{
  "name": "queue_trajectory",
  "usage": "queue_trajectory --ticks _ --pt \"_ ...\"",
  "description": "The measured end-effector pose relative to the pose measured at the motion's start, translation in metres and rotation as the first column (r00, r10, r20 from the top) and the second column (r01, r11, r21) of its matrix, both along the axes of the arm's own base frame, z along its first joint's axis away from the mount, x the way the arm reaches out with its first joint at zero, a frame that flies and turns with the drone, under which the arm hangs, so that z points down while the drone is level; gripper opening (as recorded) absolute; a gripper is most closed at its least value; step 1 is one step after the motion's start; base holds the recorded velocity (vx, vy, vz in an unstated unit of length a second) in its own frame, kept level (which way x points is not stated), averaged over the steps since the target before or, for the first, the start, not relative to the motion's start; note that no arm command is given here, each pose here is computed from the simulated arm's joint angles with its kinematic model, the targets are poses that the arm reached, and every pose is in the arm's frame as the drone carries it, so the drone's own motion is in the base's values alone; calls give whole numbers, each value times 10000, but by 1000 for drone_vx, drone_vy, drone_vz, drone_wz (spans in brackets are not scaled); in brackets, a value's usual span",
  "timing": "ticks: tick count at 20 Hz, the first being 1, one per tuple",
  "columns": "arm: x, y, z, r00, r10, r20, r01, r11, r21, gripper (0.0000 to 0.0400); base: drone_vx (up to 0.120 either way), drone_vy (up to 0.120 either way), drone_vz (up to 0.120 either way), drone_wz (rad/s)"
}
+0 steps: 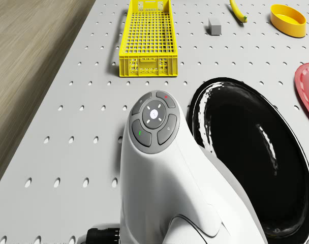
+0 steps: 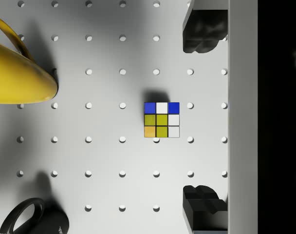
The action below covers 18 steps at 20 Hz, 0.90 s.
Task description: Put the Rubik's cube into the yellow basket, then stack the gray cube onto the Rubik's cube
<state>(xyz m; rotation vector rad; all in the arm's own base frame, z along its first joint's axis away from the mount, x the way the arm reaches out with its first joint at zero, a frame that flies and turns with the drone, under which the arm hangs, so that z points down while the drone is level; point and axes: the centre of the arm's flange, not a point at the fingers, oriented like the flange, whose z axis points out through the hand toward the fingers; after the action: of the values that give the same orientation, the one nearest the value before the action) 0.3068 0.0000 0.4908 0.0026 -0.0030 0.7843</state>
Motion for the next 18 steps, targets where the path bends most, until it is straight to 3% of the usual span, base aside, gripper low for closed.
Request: queue_trajectory --ticks 15,18 --pt "0 -2 0 10000 2 -2 -2 10000 -19 400 -5 -8 -120 0" --pt "0 -2 12 10000 3 -2 -3 10000 -20 400 0 0 -13 0"
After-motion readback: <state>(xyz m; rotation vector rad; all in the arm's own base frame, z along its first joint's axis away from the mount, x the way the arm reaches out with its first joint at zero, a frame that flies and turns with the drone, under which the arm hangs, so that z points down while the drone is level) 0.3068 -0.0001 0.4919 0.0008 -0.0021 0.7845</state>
